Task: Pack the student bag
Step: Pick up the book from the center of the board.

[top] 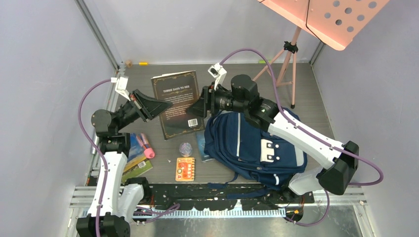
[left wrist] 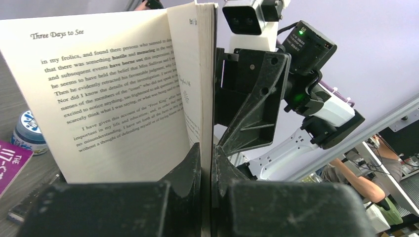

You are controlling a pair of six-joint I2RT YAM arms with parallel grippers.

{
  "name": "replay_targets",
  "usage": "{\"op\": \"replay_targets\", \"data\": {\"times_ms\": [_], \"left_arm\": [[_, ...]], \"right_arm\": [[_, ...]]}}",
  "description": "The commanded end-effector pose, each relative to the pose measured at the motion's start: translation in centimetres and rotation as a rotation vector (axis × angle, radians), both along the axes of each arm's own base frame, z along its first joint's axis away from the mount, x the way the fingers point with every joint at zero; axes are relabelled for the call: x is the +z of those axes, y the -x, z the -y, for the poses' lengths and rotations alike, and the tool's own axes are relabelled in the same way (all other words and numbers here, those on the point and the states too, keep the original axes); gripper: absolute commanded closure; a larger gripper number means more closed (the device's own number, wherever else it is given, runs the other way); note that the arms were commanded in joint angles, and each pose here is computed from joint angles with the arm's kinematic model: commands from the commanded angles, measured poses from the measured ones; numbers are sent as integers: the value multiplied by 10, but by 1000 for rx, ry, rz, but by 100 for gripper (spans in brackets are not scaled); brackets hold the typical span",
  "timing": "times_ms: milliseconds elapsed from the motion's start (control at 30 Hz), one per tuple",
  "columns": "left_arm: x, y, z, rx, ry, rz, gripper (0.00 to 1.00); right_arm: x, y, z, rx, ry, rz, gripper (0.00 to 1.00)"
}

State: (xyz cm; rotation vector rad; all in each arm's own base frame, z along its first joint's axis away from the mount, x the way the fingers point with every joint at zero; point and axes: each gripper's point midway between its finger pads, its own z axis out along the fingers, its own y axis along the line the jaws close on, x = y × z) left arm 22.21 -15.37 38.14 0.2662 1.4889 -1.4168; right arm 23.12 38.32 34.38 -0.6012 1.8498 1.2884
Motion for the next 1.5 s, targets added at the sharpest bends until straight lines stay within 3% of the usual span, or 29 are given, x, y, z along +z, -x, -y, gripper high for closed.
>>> {"op": "replay_targets", "data": {"times_ms": [0, 67, 100, 133, 167, 267, 333, 433, 533, 700, 933, 1000, 1133, 1233, 1300, 1467], "left_arm": [[24, 15, 4, -26, -9, 117, 100], [21, 15, 4, -37, -14, 109, 100], [20, 14, 4, -38, -15, 105, 99], [18, 14, 5, -41, -24, 105, 90], [16, 13, 4, -38, -33, 106, 78], [4, 2, 1, 17, -75, 63, 37], [-3, -7, -4, 72, -104, 42, 20], [-5, -8, -4, 70, -113, 46, 6], [-7, -6, 0, 11, -110, 33, 1], [-12, 1, 11, -96, -111, 3, 0], [8, 29, 40, -265, -74, 67, 2], [10, 33, 42, -288, -54, 65, 12], [6, 33, 42, -293, -33, 43, 43], [-1, 31, 42, -286, -26, 20, 59], [-4, 30, 42, -281, -23, 11, 65], [-9, 28, 42, -268, -15, -4, 68]], "right_arm": [[51, 3, -5, 20, -136, 60, 60], [55, 0, -1, -11, -148, 71, 81], [55, -3, 1, -31, -152, 77, 86], [58, -1, 5, -42, -159, 85, 96], [66, -1, 10, -63, -176, 103, 99], [73, 3, 21, -80, -181, 135, 100], [79, 11, 27, -69, -180, 154, 100], [89, 28, 35, -17, -190, 176, 99], [95, 45, 39, 52, -192, 196, 100], [105, 63, 42, 128, -212, 217, 99], [102, 67, 40, 161, -191, 227, 100], [103, 66, 40, 155, -192, 231, 100], [98, 59, 44, 109, -171, 233, 99], [92, 51, 46, 61, -149, 228, 99], [90, 46, 49, 25, -139, 231, 100], [87, 36, 57, -52, -117, 241, 99]]}}
